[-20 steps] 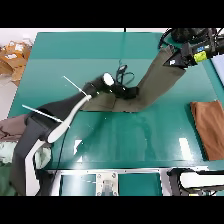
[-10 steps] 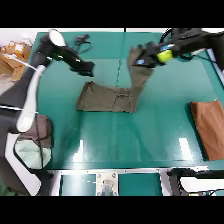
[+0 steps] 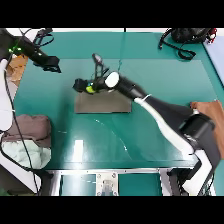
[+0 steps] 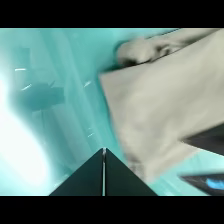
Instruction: Fold the shirts.
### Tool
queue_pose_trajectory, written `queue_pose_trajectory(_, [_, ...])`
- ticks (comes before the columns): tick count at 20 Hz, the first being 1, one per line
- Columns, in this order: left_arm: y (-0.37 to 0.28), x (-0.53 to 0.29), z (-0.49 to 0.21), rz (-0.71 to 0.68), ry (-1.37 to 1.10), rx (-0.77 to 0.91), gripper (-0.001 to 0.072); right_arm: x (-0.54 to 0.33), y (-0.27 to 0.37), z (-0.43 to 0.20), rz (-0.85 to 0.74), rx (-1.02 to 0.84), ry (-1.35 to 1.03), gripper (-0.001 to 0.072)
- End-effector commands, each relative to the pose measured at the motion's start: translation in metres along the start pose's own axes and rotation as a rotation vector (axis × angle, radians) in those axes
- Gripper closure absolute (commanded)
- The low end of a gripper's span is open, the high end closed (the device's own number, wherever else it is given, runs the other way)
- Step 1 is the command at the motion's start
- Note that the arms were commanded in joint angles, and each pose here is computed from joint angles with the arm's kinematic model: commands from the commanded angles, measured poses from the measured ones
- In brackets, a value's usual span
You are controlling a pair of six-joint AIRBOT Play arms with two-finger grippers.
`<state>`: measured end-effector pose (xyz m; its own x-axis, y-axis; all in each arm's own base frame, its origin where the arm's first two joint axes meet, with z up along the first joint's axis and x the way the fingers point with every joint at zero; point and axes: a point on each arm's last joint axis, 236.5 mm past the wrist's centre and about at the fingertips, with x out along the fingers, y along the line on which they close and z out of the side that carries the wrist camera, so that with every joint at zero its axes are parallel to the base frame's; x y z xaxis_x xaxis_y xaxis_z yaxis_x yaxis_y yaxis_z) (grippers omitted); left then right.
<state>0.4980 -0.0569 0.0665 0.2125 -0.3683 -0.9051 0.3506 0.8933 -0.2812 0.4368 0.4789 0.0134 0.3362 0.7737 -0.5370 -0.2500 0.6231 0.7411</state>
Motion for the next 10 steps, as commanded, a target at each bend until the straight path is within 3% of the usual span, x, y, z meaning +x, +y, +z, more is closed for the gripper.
queue_pose_trajectory(1, [0.014, -0.008, -0.011, 0.010, 0.025, -0.019, 0.0688, 0.025, -0.028, -0.004, -0.028, 0.051, -0.016, 0.0241])
queue_pose_trajectory(7, [0.017, -0.008, -0.004, 0.020, -0.004, -0.021, 0.0688, -0.127, -0.121, 0.079, -0.195, 0.065, 0.073, 0.0241])
queue_pose_trajectory(10, [0.017, -0.008, -0.004, 0.020, -0.005, -0.023, 0.0688, -0.200, -0.197, 0.069, -0.339, 0.125, 0.207, 0.0230])
